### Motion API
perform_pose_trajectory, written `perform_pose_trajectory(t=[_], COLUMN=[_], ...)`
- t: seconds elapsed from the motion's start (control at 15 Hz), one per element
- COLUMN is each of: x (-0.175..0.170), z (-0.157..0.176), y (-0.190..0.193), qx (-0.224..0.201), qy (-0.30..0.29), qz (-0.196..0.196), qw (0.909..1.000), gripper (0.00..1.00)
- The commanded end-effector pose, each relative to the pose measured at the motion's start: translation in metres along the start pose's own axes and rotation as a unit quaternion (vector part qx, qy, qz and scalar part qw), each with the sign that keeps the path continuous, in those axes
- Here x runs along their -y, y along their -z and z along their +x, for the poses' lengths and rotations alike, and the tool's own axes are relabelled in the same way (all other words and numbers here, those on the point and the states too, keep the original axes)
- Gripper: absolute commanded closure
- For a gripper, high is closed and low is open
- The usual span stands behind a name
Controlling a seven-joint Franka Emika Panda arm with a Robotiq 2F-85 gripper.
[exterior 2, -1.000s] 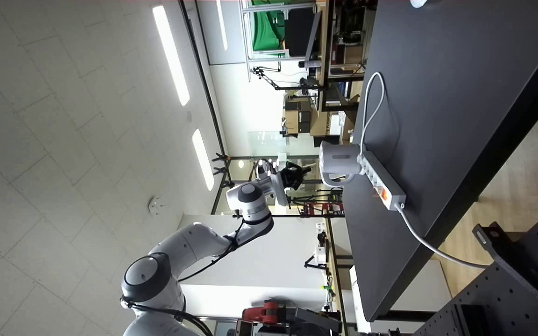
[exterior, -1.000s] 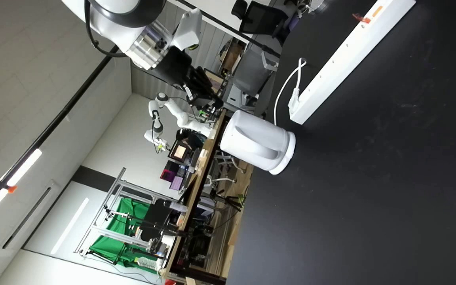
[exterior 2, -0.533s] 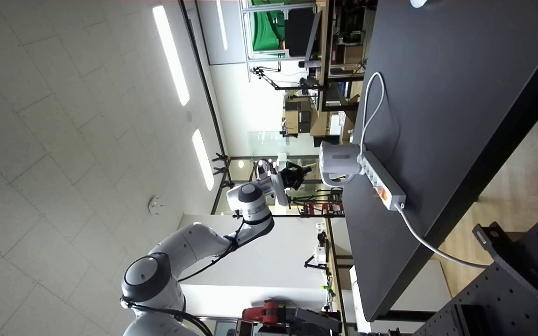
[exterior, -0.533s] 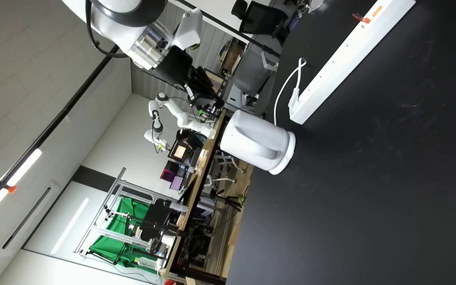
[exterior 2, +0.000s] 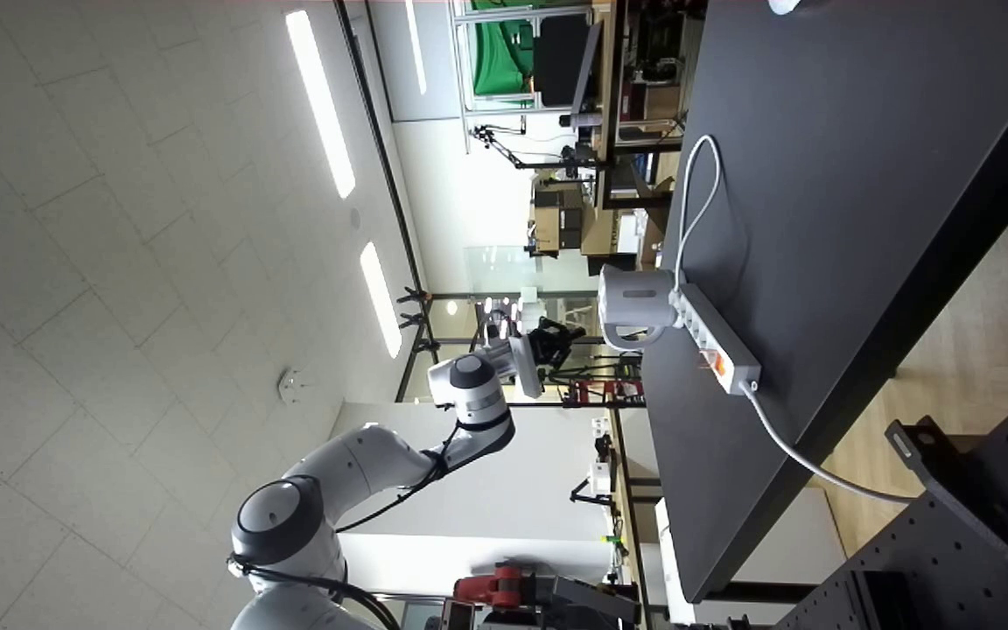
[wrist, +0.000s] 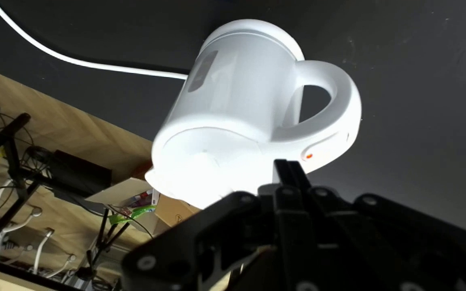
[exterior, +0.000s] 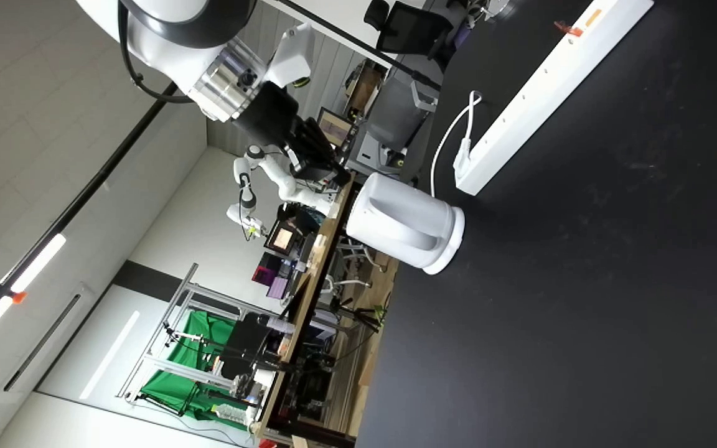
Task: Turn on the extension cable, turn on the electric kettle then turn it off
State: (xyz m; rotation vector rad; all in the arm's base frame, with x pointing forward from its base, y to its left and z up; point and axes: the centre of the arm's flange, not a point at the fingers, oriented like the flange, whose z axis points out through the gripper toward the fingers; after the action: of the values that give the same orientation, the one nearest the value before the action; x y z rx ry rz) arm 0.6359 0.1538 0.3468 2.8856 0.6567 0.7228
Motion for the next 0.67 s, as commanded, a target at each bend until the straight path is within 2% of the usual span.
perform_pose_trajectory(t=[0.0, 0.6], x=[0.010, 0.020], z=[-0.003, -0.006], y=[0.005, -0.010], qx=[0.001, 0.007], qy=[0.012, 0.033], qz=[0.007, 0.020], qw=[0.9999, 0.9992], gripper=[1.00, 1.00])
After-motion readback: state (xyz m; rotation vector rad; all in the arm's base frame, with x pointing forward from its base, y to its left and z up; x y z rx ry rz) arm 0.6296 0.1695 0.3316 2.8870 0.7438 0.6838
